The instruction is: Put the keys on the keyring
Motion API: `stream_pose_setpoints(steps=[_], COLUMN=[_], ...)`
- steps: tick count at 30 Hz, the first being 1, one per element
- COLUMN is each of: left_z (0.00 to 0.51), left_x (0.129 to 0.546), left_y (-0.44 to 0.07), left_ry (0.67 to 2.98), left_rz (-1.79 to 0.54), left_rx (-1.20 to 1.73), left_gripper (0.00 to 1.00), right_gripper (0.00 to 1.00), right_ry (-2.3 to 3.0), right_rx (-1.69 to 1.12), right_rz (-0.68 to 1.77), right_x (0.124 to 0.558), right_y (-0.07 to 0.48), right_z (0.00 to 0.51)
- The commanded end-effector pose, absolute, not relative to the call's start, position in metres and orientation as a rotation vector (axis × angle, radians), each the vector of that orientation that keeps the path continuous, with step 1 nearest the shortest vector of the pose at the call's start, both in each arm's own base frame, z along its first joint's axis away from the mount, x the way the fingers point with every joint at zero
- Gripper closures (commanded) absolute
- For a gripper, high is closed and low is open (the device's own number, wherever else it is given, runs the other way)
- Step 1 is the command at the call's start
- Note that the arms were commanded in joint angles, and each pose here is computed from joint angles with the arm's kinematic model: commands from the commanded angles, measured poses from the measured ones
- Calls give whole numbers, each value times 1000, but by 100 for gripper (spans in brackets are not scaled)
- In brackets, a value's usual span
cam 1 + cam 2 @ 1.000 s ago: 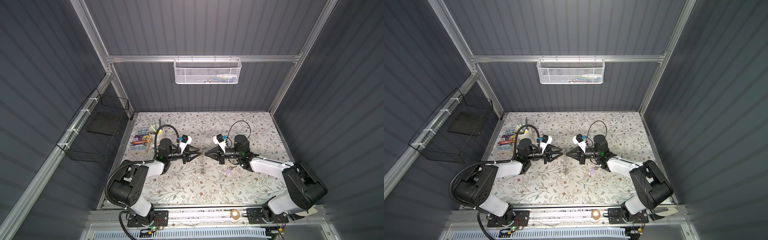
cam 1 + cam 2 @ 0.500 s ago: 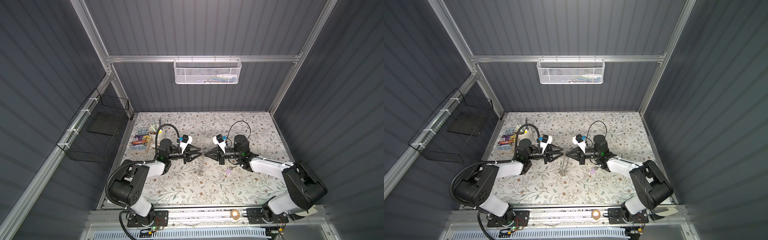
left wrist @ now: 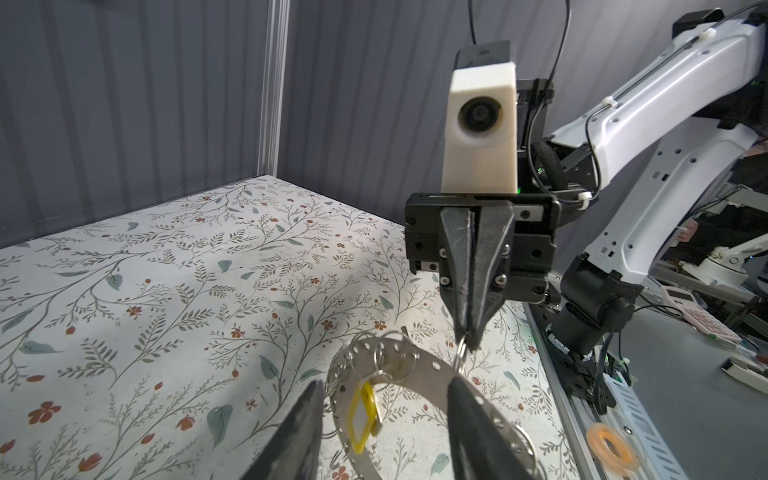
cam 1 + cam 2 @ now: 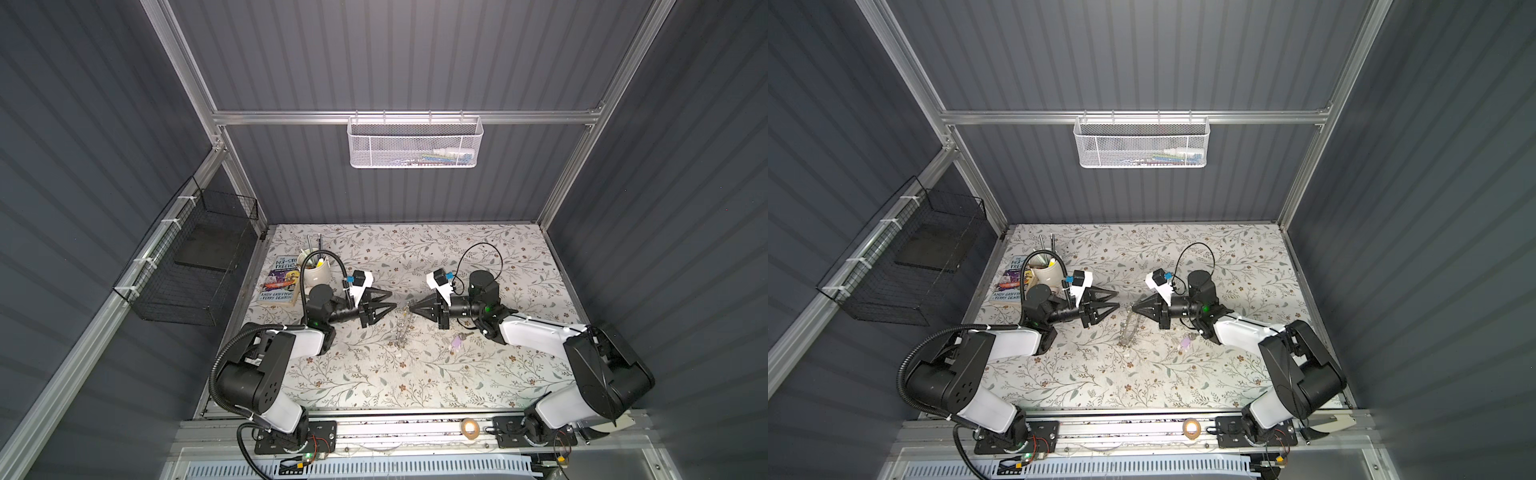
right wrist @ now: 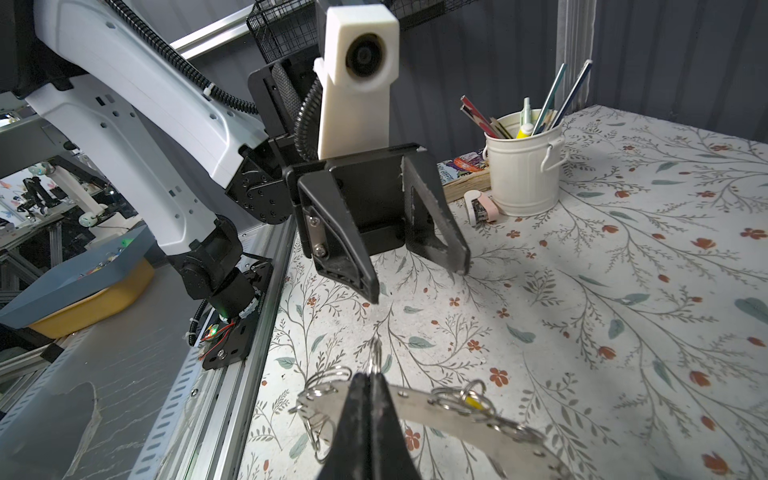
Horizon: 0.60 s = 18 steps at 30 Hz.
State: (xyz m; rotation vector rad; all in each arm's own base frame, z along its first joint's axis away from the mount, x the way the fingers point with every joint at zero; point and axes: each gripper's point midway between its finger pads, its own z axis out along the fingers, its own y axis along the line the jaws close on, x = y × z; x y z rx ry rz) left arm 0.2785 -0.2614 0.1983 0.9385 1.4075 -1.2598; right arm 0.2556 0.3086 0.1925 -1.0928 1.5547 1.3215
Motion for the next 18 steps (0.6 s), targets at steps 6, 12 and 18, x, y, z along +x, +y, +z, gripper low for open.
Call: stream_pose_setpoints(steps=[6,12,18], left_z=[206,203,201], left_x=[264,259,256], left_y=[-271,-276,-283], left_ry=[1289,1279,1282], left_rz=[-1396,-1400,-1429], left_rx=[1010,1034,1049], left_gripper=[55,54,55], right_gripper=[100,100,100], right_ry=[1502,1504,1506], right_rx=[-1109,-1108,-1107], right_rz=[1343,1347,1355], right_x=[252,252,253], right_y=[309,310,311], right_z=[199,198,198])
